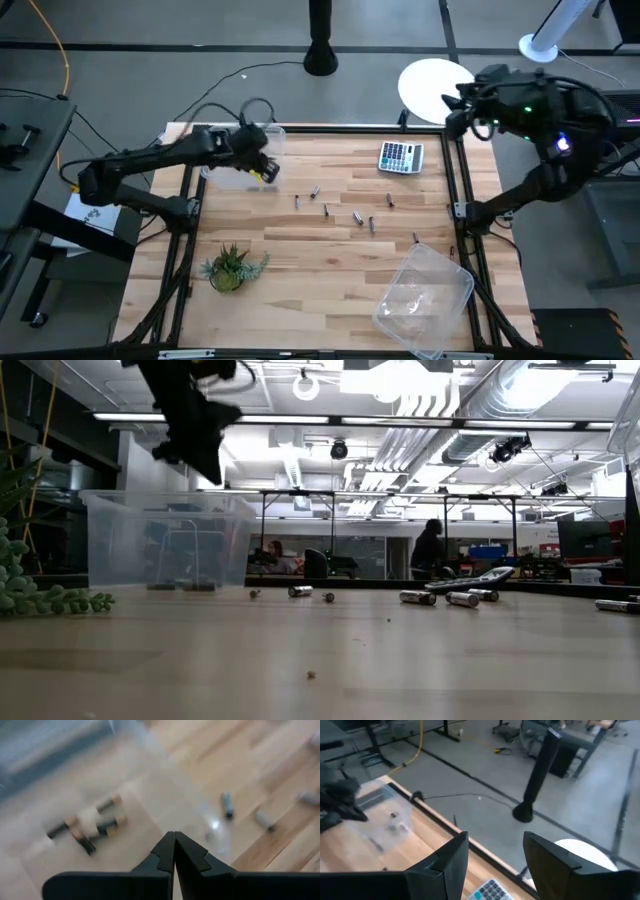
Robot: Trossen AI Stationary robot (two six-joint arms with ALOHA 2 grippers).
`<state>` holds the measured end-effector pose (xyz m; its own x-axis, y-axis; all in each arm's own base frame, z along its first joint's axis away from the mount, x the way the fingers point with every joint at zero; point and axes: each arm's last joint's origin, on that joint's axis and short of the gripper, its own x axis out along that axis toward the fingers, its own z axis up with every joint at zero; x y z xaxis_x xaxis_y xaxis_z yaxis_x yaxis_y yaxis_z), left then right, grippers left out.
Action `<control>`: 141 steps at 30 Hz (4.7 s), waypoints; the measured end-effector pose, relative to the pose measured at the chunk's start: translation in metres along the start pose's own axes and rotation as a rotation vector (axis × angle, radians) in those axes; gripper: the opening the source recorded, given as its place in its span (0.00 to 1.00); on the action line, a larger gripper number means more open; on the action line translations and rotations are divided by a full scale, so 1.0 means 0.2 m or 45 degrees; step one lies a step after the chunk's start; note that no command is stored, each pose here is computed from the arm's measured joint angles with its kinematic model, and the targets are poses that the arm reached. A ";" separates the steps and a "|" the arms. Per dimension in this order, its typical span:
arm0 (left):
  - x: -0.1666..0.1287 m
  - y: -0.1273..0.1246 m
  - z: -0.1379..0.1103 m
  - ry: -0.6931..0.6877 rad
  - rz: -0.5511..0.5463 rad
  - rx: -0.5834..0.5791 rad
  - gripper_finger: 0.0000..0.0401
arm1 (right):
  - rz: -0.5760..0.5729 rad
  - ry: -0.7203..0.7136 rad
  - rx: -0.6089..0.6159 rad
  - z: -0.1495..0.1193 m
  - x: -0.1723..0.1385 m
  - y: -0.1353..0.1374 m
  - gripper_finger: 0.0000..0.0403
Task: Sort batteries
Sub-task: Adjust the top transparent bin, then put the silver battery into the bottom transparent bin
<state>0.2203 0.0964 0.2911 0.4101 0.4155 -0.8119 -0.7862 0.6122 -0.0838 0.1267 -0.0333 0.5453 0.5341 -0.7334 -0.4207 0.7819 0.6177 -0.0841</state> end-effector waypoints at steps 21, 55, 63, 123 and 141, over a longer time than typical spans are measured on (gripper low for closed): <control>0.21 -0.61 0.45 -0.108 -0.237 0.611 0.30 | 0.062 0.010 -0.016 -0.01 -0.02 0.03 0.45; 1.03 -0.65 0.13 0.665 0.039 0.235 0.66 | 0.080 0.082 -0.103 0.00 0.08 0.14 0.45; 1.08 -0.59 0.11 0.661 0.050 0.159 0.58 | 0.080 0.082 -0.103 0.00 0.08 0.14 0.45; 0.29 -1.74 -0.14 -0.715 -1.538 0.751 0.08 | 0.023 0.161 0.034 0.00 0.24 0.31 0.45; 0.42 -1.96 -0.04 -0.568 -1.501 0.749 0.32 | 0.054 0.125 0.019 0.00 0.16 0.22 0.45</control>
<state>0.5585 -0.1139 0.2509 0.8867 -0.4288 -0.1727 0.3845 0.8916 -0.2393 0.1788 -0.0289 0.5284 0.5332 -0.6750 -0.5100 0.7646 0.6425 -0.0510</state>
